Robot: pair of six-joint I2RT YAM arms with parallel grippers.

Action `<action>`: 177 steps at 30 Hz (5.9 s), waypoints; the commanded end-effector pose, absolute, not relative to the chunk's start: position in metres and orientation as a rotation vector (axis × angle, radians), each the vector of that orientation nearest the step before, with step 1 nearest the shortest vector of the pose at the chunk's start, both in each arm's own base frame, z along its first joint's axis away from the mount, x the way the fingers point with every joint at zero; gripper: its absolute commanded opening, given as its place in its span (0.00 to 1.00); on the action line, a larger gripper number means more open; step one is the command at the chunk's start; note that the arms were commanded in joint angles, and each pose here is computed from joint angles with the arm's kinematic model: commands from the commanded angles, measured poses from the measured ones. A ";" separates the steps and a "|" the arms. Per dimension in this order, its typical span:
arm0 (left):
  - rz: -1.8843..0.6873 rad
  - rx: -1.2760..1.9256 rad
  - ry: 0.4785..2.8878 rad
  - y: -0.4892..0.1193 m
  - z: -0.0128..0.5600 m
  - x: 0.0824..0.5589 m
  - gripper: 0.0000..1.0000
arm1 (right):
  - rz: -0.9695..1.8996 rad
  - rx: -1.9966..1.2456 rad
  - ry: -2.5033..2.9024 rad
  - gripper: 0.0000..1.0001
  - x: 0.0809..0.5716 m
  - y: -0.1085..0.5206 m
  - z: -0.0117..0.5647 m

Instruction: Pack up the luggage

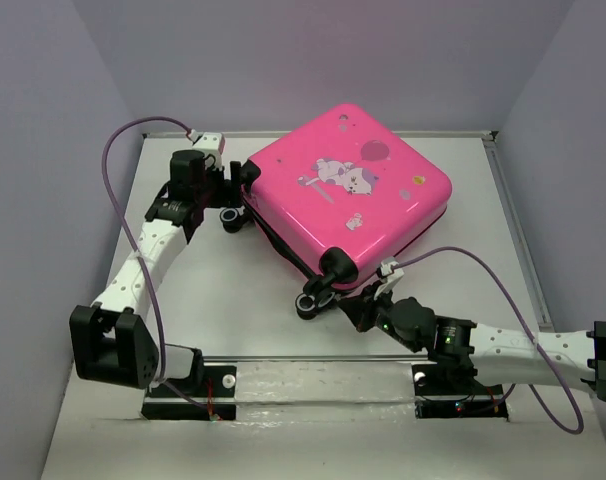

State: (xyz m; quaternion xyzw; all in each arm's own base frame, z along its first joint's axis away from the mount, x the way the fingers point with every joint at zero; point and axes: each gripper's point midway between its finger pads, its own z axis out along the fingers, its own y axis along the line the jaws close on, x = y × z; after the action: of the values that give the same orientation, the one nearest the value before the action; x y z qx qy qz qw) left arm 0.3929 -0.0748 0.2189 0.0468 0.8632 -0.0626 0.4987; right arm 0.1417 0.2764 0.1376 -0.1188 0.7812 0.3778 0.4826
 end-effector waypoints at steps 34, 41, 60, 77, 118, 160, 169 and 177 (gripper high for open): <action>-0.348 0.256 2.224 -0.136 0.167 0.348 0.06 | 0.951 -0.237 1.730 0.07 0.225 0.237 0.227; -0.527 0.281 2.139 -0.152 0.194 0.292 0.06 | 0.953 -0.226 1.730 0.07 0.259 0.211 0.242; -1.201 0.590 1.905 -0.303 0.262 0.186 0.60 | 1.079 -0.050 1.994 0.07 0.206 0.193 0.126; -1.176 0.724 1.978 -0.409 0.240 0.209 0.99 | 0.984 -0.154 1.992 0.35 0.229 0.197 0.138; -1.520 0.564 1.820 -0.450 0.281 0.204 0.07 | 1.018 -0.003 1.753 0.07 0.244 0.189 0.156; -1.030 0.242 1.735 -0.342 0.385 0.257 0.99 | 1.016 0.056 1.661 0.07 0.209 0.265 0.182; -0.347 -0.032 2.073 -0.148 0.245 0.282 0.99 | 0.934 -0.001 1.736 0.07 0.209 0.263 0.177; -0.496 0.220 2.068 -0.198 0.234 0.308 0.99 | 0.853 -0.039 1.803 0.17 0.208 0.256 0.184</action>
State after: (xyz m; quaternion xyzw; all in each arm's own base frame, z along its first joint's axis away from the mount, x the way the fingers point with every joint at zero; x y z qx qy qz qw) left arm 0.2967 -0.1722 0.1969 0.0263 0.8838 -0.1523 0.4417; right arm 0.2069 0.2598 0.1778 -0.0021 0.7457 0.3846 0.5441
